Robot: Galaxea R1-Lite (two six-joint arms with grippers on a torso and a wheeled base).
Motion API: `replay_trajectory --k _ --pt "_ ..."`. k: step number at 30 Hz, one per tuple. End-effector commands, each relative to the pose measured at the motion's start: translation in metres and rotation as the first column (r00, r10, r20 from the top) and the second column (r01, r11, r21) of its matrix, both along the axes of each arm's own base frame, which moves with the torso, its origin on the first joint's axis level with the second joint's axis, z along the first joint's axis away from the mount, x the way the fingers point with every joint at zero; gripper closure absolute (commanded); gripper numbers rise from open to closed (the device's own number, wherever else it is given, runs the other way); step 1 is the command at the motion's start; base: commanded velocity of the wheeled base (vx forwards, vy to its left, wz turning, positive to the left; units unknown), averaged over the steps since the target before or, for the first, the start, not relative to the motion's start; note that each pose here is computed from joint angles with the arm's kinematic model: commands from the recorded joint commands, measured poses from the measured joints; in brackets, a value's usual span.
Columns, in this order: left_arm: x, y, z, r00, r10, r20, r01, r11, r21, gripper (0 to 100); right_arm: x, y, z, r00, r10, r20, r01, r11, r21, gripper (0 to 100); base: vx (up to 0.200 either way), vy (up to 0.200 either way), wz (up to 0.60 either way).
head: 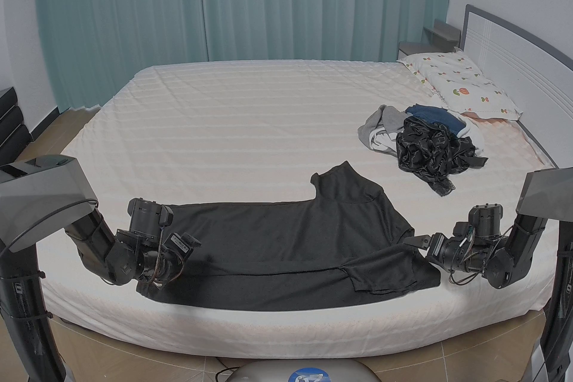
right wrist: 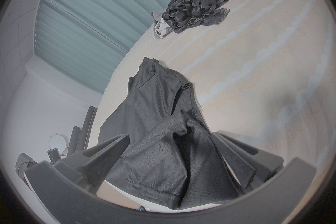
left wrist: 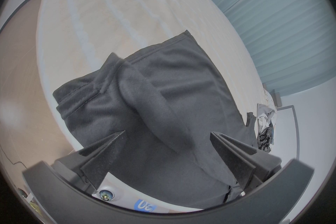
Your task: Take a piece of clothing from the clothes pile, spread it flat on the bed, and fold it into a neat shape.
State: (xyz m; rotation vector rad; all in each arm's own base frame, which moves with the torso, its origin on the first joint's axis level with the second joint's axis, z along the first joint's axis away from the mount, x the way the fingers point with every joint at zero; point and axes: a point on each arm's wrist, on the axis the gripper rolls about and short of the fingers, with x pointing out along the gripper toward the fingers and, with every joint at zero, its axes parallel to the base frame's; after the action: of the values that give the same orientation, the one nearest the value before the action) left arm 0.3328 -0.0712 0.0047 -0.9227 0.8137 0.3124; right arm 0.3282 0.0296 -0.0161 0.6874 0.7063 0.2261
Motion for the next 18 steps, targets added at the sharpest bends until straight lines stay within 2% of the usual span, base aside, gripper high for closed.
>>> replay_trajectory --k 1,5,7,10,18 --pt "0.017 0.005 -0.011 1.0 0.018 0.018 -0.018 0.999 0.031 0 -0.002 0.002 -0.002 1.0 0.005 0.007 -0.005 1.0 -0.001 0 0.0 0.0 0.0" --pt "0.029 0.014 -0.016 0.998 0.047 0.031 -0.049 0.998 0.049 0 -0.002 0.002 -0.002 1.0 0.003 0.015 -0.003 1.0 -0.002 0 0.0 0.0 0.0" --pt "0.035 0.025 -0.015 0.994 0.095 0.052 -0.098 0.994 0.057 0 -0.002 0.002 -0.002 1.0 0.003 0.015 -0.003 1.0 -0.002 0 0.0 0.0 0.0" --pt "0.038 0.034 -0.012 0.99 0.125 0.066 -0.128 0.99 0.05 0 -0.002 0.002 -0.002 1.0 0.003 0.013 -0.003 1.0 -0.002 0 0.0 0.0 0.0" --pt "0.036 0.04 -0.007 0.987 0.141 0.072 -0.144 0.989 0.044 0 -0.002 0.002 -0.003 1.0 0.003 0.01 -0.003 1.0 -0.002 0 0.0 0.0 0.0"
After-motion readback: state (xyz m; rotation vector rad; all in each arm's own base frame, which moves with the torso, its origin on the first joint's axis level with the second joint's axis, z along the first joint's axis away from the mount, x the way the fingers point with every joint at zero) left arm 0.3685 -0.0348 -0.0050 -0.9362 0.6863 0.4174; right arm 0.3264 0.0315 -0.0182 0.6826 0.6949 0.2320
